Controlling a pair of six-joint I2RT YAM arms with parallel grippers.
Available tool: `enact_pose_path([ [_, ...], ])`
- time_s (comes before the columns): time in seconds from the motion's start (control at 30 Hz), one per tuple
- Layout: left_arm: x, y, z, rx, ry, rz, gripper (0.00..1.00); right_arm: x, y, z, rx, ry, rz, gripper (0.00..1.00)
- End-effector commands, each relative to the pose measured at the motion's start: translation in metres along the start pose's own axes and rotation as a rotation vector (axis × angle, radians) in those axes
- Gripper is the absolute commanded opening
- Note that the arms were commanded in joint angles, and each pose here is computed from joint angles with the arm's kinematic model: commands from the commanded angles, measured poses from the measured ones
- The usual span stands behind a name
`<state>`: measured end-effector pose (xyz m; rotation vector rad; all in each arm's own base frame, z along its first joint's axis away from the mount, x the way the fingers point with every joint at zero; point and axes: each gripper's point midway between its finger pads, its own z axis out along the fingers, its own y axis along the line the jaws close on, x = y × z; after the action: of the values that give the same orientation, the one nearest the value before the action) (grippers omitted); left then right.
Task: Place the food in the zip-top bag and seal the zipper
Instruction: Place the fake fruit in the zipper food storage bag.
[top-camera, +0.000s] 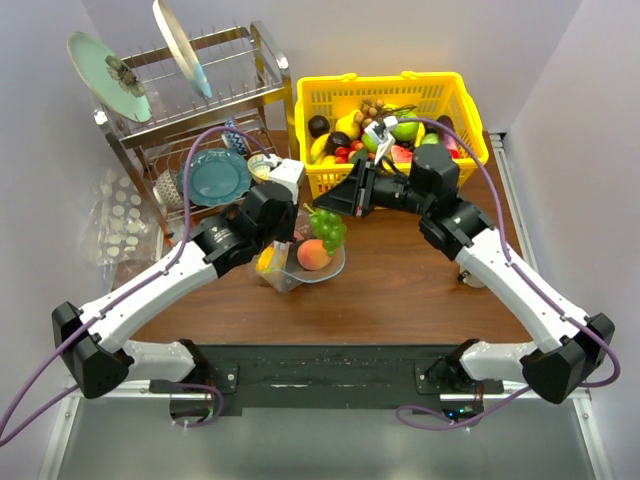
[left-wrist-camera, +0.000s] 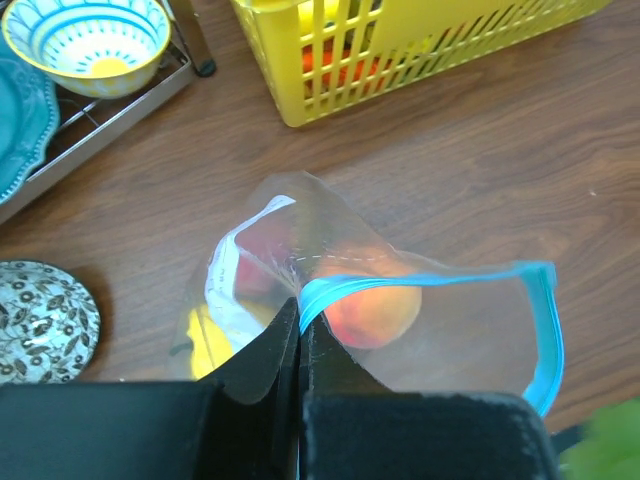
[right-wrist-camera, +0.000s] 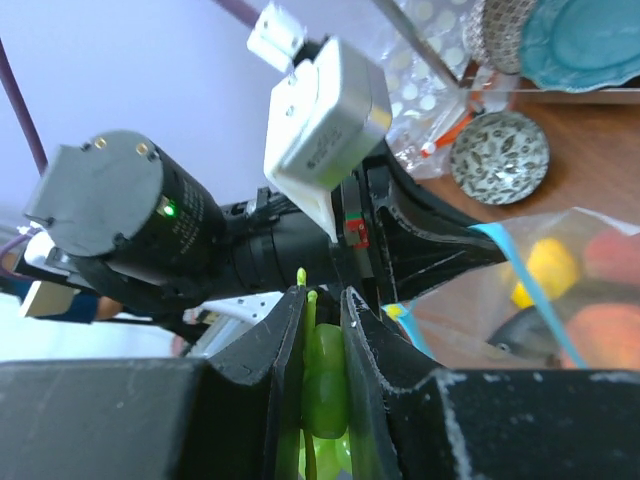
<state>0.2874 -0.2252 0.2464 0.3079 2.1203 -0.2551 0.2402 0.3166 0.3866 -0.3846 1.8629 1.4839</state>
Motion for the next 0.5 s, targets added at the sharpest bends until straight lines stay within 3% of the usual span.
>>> enact_pose_path([
  [0.0,-0.027,-0.016,-0.013,0.07,-0.028,-0.076,0.0,-0.014,0.023,-0.002,-0.103,-0.128,-0.022,0.12],
  [0.13,-0.041,-0.026,-0.021,0.125,-0.04,-0.101,0.0,-0.016,0.016,-0.002,-0.107,-0.219,-0.02,0.1],
  [0.47,-0.064,-0.036,-0.043,0.194,-0.07,-0.132,0.0,0.018,-0.027,0.01,0.005,-0.172,-0.023,0.13],
])
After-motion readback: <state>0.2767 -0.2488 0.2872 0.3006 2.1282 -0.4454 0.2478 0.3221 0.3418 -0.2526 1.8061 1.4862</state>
